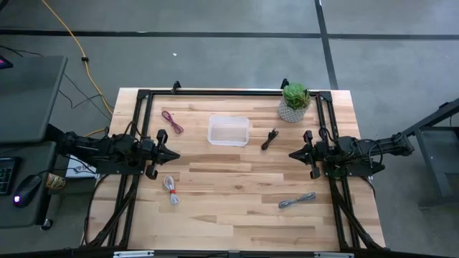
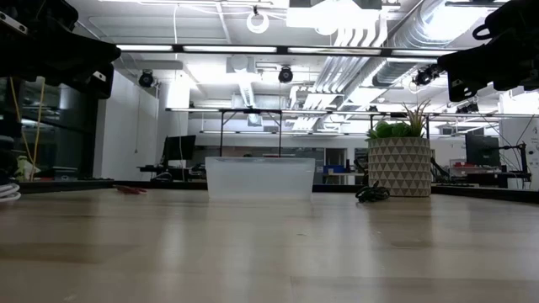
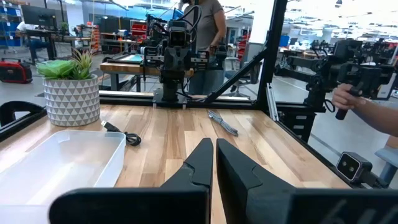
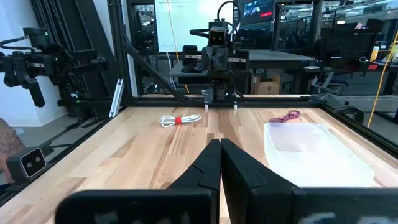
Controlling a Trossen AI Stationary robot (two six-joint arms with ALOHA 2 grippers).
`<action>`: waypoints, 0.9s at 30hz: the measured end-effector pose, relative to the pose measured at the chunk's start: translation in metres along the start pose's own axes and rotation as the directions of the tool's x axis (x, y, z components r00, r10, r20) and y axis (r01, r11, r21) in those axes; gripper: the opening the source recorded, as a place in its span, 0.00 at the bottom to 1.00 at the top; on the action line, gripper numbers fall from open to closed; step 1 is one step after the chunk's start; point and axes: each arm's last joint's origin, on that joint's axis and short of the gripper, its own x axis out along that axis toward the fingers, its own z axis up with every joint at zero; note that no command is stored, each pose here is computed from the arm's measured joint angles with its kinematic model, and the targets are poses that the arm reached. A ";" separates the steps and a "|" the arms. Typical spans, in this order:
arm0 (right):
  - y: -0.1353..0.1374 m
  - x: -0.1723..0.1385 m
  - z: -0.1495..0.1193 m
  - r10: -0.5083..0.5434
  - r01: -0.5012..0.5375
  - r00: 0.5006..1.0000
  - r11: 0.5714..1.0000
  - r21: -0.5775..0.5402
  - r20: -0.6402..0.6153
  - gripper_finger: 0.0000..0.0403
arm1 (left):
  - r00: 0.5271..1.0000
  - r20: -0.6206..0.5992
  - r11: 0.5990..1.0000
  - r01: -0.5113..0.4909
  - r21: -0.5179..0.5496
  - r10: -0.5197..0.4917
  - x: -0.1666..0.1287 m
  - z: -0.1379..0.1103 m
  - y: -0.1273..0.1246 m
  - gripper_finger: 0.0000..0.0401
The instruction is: Pick and place USB-C Cables
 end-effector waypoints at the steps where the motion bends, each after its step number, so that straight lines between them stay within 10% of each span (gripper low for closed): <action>1: 0.000 0.000 0.000 0.000 0.000 1.000 1.000 0.000 0.000 0.00 | 1.000 0.000 1.000 0.000 0.000 0.000 0.000 0.000 0.000 0.01; 27: -0.001 0.000 0.000 -0.020 0.020 1.000 1.000 0.000 0.002 0.00 | 1.000 0.000 1.000 0.000 0.000 0.000 0.000 0.000 0.000 0.01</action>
